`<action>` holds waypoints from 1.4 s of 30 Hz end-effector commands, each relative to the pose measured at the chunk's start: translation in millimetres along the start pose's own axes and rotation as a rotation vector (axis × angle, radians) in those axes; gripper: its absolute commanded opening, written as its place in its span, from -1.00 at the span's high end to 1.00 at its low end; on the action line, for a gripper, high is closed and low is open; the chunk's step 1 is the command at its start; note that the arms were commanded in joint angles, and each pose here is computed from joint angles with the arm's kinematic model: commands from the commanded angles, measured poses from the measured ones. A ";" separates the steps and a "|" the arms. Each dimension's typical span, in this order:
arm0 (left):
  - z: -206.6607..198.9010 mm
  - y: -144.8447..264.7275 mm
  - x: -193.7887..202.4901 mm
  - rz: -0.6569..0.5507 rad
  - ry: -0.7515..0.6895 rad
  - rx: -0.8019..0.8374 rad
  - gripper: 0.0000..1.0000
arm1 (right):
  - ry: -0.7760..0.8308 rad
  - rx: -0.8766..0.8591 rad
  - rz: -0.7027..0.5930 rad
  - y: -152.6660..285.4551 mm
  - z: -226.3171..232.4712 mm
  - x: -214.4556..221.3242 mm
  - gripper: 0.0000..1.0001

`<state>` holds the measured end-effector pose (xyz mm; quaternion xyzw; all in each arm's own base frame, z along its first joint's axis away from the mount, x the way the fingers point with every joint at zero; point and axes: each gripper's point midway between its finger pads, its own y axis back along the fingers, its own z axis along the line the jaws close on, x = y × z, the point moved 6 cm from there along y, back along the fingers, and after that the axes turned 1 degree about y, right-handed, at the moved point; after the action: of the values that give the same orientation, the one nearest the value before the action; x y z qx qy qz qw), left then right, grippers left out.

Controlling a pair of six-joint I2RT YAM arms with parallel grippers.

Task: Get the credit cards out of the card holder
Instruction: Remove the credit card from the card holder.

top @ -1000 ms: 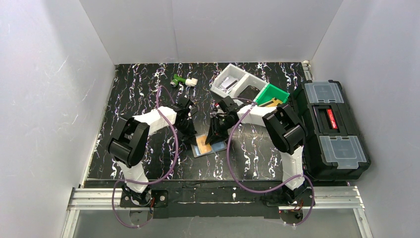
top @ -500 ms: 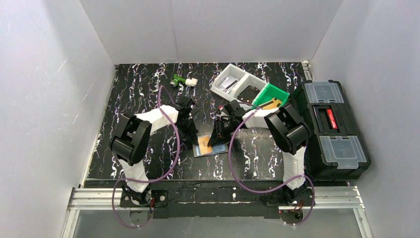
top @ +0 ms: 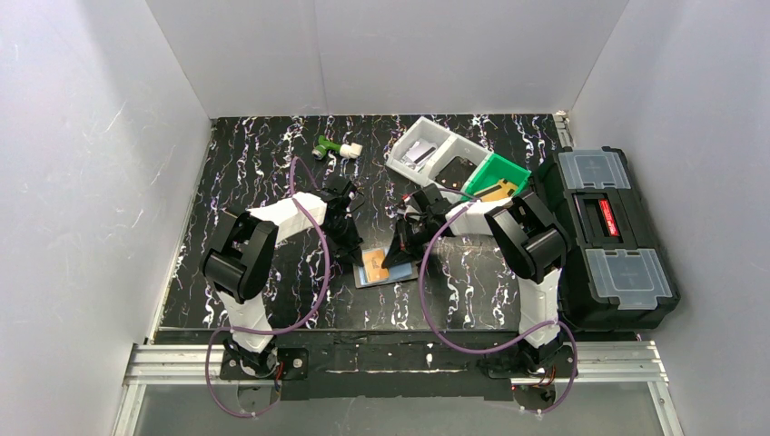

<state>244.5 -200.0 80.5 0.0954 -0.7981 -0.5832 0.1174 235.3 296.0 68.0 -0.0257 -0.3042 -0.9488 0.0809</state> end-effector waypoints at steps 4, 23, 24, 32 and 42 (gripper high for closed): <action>45.5 -22.8 -1.8 -0.015 0.025 -0.209 1.00 | 0.025 0.034 -0.091 12.7 -4.2 -4.8 0.96; 49.4 -25.3 -1.3 -0.002 0.023 -0.217 1.00 | -0.034 0.134 -0.164 26.6 -31.7 -5.5 0.93; 49.6 -25.2 -1.1 -0.001 0.023 -0.219 1.00 | -0.037 0.133 -0.165 26.9 -32.4 -5.4 0.92; 48.9 -24.7 -1.7 -0.002 0.022 -0.218 1.00 | -0.044 0.098 -0.170 28.9 -35.3 -5.2 0.87; 47.8 -25.0 -2.4 0.000 0.019 -0.217 1.00 | -0.044 0.056 -0.178 33.1 -33.8 -8.2 0.68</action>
<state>247.4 -190.6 76.3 0.1027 -0.7946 -0.5849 0.1263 246.0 257.3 62.3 -0.0222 -0.3199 -0.9472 0.0067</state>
